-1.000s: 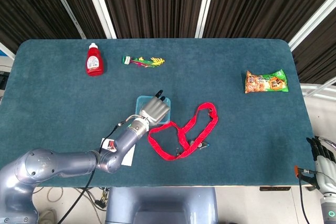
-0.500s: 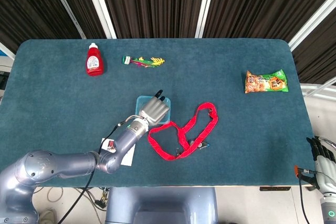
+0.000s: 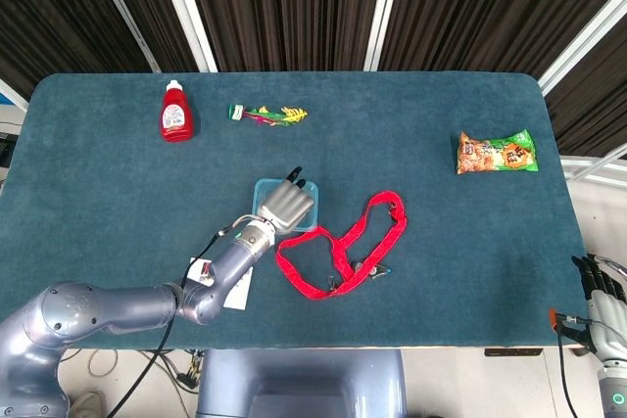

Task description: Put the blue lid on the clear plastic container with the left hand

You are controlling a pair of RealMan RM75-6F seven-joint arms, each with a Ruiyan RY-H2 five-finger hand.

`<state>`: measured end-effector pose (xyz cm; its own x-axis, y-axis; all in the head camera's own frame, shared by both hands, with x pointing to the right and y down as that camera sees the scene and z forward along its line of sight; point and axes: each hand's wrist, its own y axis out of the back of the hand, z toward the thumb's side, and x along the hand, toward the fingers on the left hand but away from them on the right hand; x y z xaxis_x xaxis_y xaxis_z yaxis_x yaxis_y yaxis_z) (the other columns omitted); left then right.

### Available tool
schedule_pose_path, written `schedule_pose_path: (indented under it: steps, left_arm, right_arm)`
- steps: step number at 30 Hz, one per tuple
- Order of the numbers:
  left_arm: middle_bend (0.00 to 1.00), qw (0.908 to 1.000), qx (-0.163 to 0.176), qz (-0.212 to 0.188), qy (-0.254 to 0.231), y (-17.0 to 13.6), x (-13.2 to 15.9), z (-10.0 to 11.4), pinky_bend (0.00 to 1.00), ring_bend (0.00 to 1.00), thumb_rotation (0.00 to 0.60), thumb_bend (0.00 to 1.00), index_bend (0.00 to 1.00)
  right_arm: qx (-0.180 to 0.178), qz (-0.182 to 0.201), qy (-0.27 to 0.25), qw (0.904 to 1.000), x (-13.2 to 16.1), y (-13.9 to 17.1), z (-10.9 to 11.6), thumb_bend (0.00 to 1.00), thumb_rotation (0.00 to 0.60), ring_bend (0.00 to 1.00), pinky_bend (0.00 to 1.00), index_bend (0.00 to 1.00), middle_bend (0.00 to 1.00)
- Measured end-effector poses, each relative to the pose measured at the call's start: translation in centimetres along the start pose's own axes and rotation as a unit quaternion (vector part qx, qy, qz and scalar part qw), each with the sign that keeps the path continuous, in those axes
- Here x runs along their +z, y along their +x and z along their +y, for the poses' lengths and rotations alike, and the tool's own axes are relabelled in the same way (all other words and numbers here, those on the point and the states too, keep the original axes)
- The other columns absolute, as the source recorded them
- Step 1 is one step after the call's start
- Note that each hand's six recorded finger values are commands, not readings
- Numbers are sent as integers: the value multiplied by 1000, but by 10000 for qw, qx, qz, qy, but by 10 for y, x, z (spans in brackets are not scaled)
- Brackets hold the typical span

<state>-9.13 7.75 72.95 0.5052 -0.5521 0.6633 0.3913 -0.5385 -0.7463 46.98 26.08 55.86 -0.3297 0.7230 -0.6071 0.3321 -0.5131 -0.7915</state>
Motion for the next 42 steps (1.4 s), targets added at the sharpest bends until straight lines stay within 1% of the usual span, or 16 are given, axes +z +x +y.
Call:
schedule_pose_path:
  steps: [6, 15, 20, 23, 27, 35, 42]
  left_arm:
    - [538, 9997, 218, -25, -81, -3, 1, 13, 42, 158, 600, 481, 658]
    - [537, 9994, 305, 8, -152, -7, -4, 20, 41, 158, 600, 482, 658]
    - [540, 9987, 387, -89, -309, -10, 0, 27, 40, 158, 600, 482, 660]
    - [541, 9983, 352, -203, -423, -12, 5, 29, 39, 158, 600, 482, 663]
    - [541, 9981, 291, -303, -461, -15, 9, 29, 39, 158, 600, 482, 663]
    - [542, 9975, 143, -371, -589, -14, 16, 24, 39, 158, 600, 481, 663]
    - [542, 9977, 68, -367, -560, -13, 19, 20, 39, 158, 600, 481, 663]
  right_arm:
    - [-7, 3, 0, 10000, 0, 0, 0, 393, 600, 23, 0, 56, 38]
    - [-18, 10, 3, 10000, 0, 0, 0, 393, 600, 23, 0, 57, 38]
    - [-15, 5, 7, 10000, 0, 0, 0, 393, 600, 23, 0, 57, 38]
    - [-14, 4, 13, 10000, 0, 0, 0, 393, 600, 23, 0, 57, 38]
    - [-14, 5, 15, 10000, 0, 0, 0, 393, 600, 23, 0, 56, 38]
    - [-16, -2, 14, 10000, 0, 0, 0, 393, 600, 23, 0, 56, 38]
    - [-10, -3, 9, 10000, 0, -1, 0, 392, 600, 23, 0, 57, 38]
